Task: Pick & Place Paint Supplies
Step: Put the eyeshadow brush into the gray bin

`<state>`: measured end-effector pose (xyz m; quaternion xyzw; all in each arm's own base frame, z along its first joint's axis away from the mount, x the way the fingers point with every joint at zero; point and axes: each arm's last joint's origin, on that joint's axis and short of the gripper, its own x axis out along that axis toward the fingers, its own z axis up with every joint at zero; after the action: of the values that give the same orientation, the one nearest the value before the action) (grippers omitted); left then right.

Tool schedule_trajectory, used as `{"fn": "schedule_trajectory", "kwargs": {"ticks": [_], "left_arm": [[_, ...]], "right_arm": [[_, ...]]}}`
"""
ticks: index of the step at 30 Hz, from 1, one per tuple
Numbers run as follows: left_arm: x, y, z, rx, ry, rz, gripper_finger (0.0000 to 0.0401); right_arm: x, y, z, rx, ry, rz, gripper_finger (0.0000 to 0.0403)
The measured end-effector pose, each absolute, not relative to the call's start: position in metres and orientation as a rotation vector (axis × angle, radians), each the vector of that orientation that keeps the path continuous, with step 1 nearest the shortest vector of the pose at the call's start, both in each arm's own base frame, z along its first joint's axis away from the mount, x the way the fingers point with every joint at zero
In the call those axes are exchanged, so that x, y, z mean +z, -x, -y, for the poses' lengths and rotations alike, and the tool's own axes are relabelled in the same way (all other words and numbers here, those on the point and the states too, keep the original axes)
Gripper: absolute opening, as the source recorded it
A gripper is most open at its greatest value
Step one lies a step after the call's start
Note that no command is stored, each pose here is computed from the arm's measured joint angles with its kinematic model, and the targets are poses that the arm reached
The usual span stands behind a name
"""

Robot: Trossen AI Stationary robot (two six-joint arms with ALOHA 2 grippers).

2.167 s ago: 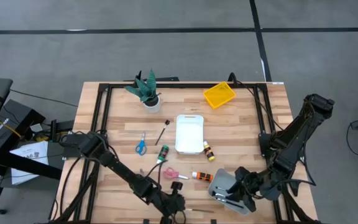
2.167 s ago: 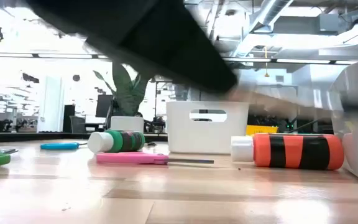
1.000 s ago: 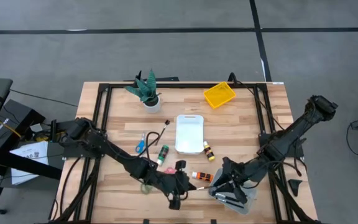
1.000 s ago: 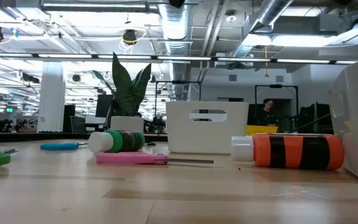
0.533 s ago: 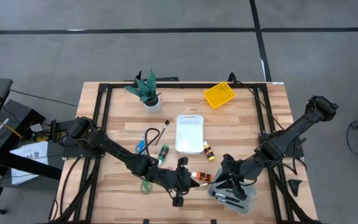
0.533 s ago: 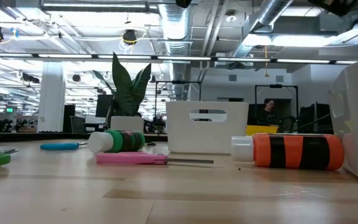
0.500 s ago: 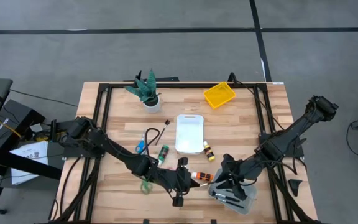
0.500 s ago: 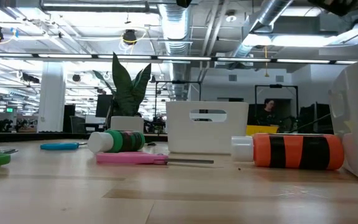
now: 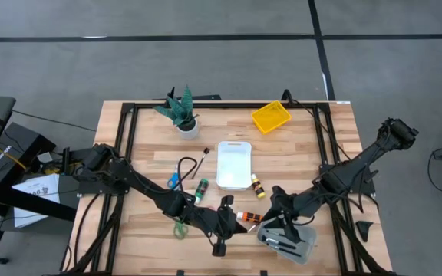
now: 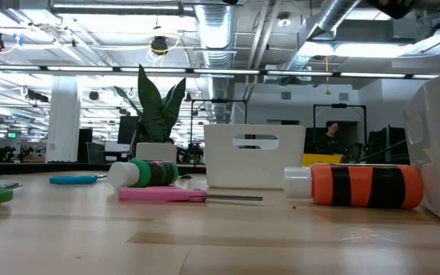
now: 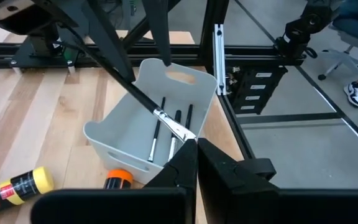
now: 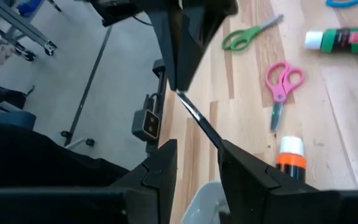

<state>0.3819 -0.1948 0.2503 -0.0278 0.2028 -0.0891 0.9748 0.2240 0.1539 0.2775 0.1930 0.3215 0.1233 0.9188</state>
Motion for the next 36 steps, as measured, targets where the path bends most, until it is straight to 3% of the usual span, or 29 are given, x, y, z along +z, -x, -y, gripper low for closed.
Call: {"fn": "schedule_trajectory", "kwargs": {"ticks": [11, 36], "left_arm": [[0.2500, -0.3826, 0.1935, -0.176, 0.057, -0.410, 0.0000], [0.2592, -0.3860, 0.1938, -0.145, 0.077, -0.307, 0.0000]], "right_arm": [[0.2835, -0.2265, -0.1568, 0.287, -0.410, -0.595, 0.0113], [0.2771, -0.2233, -0.1546, 0.264, -0.378, -0.664, 0.0113]]}}
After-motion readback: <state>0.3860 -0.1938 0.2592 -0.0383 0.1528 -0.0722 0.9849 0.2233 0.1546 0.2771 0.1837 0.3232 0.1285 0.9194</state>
